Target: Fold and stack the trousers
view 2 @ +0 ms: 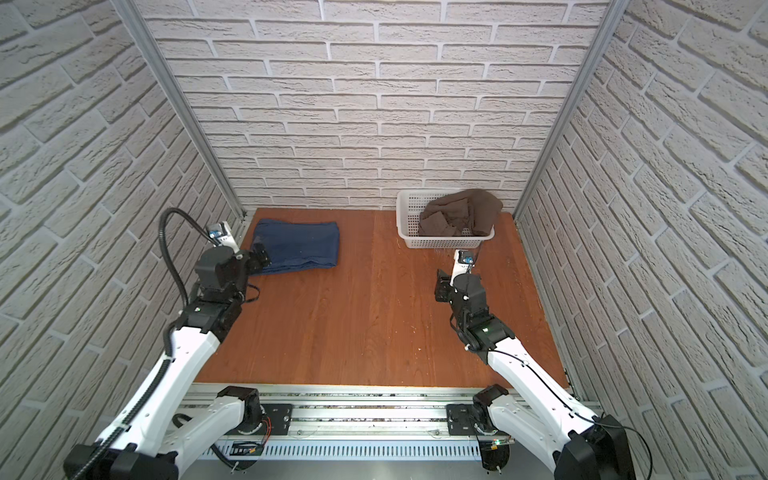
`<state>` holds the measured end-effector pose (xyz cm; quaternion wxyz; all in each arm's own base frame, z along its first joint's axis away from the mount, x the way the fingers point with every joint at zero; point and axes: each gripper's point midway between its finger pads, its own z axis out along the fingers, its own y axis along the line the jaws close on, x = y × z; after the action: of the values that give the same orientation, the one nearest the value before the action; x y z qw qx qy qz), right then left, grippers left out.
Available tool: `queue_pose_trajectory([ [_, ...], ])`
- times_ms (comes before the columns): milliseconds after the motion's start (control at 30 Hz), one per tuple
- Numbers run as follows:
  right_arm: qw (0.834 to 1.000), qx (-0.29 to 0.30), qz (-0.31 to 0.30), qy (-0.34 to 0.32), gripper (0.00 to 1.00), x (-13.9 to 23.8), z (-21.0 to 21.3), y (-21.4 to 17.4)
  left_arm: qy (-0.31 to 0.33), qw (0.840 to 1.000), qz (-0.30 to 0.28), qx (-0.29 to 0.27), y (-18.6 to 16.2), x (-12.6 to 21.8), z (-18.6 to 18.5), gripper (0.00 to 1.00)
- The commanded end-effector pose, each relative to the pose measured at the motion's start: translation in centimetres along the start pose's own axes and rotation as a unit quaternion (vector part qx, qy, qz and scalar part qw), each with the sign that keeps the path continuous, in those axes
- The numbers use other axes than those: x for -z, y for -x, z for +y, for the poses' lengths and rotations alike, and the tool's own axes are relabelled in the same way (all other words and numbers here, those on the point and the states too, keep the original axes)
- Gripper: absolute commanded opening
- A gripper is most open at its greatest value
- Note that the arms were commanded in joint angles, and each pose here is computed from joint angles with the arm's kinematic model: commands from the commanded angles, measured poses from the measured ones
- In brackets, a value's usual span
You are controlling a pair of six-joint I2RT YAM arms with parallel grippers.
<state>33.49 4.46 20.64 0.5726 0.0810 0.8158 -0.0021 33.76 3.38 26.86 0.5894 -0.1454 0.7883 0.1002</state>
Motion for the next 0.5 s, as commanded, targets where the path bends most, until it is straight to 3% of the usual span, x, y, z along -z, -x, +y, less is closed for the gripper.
queue_pose_trajectory([
  [0,0.991,0.041,-0.055,-0.111,0.59,-1.0,-3.8,2.2,0.075,0.996,-0.031,0.033,-1.0,0.1,3.4,0.98],
  [100,0.984,0.047,-0.05,-0.166,0.65,-2.3,-6.3,0.8,0.134,0.989,-0.007,0.059,-4.4,0.0,6.2,0.98],
  [200,0.982,0.039,-0.034,-0.183,0.65,-4.2,-7.7,-1.1,0.15,0.986,-0.009,0.071,-6.4,-0.6,7.2,0.98],
  [333,0.98,0.064,-0.019,-0.189,0.66,-6.2,-7.9,-1.6,0.157,0.985,-0.015,0.071,-7.9,-1.2,7.4,0.98],
  [467,0.985,0.078,-0.011,-0.151,0.65,-6.4,-7.0,-1.8,0.177,0.982,-0.003,0.062,-9.1,-1.8,7.8,0.98],
])
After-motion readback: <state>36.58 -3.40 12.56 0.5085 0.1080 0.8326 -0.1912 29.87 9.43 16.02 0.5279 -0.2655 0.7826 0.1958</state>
